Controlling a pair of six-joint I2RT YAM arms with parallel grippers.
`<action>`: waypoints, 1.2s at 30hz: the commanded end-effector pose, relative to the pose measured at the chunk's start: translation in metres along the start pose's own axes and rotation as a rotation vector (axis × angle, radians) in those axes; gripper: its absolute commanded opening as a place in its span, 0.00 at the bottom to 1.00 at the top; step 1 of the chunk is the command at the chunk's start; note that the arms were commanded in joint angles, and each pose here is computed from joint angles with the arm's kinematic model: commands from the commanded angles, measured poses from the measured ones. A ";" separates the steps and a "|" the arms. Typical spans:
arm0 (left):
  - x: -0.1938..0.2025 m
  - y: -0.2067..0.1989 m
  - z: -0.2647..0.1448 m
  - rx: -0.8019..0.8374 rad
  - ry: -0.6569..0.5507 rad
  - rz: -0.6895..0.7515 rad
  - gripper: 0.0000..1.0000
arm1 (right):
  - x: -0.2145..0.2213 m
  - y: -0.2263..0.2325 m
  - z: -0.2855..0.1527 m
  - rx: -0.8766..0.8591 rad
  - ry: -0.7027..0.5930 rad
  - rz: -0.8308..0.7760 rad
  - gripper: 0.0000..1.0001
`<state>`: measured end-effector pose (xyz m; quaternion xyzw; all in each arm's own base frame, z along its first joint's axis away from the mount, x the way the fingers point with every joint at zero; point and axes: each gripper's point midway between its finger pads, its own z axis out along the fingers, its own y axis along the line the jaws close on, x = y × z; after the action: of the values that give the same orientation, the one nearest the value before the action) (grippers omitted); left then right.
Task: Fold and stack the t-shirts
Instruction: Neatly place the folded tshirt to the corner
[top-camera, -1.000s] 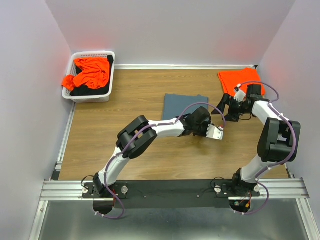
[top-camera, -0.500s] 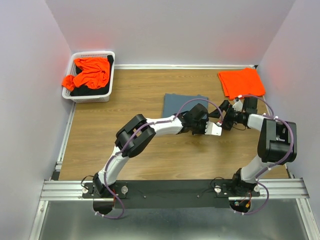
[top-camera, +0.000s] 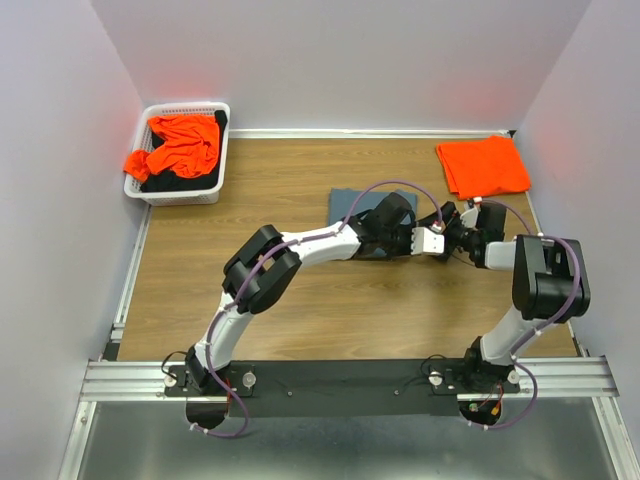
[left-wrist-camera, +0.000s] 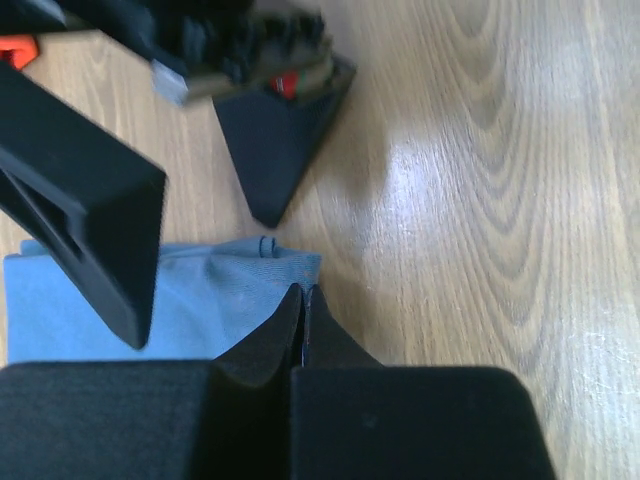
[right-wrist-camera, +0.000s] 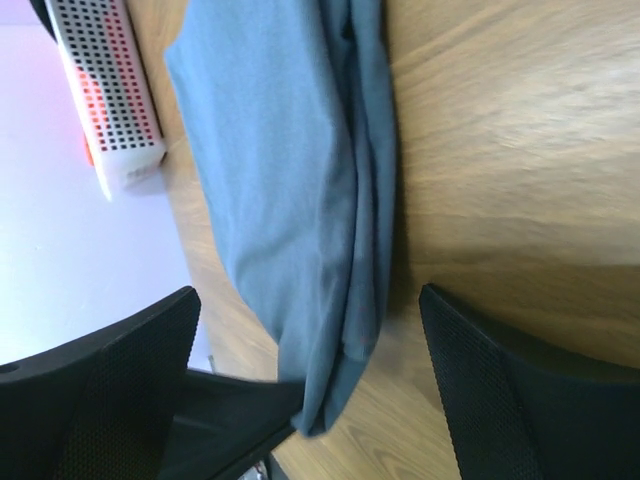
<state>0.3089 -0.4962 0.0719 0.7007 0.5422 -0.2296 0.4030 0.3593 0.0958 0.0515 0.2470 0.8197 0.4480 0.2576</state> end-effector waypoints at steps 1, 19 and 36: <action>-0.052 0.017 -0.023 -0.024 -0.130 -0.005 0.00 | 0.006 -0.004 0.016 0.005 -0.002 0.052 0.95; -0.065 0.015 -0.030 0.003 -0.190 -0.049 0.00 | -0.042 -0.024 0.077 0.090 -0.193 0.108 0.52; -0.027 0.017 -0.099 -0.005 -0.131 -0.229 0.50 | -0.127 0.006 0.084 0.287 -0.001 -0.621 0.00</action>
<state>0.3163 -0.4522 0.1294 0.6305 0.5869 -0.2932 0.4148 0.5080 0.1020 0.0659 0.1382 0.8562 0.3396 0.3641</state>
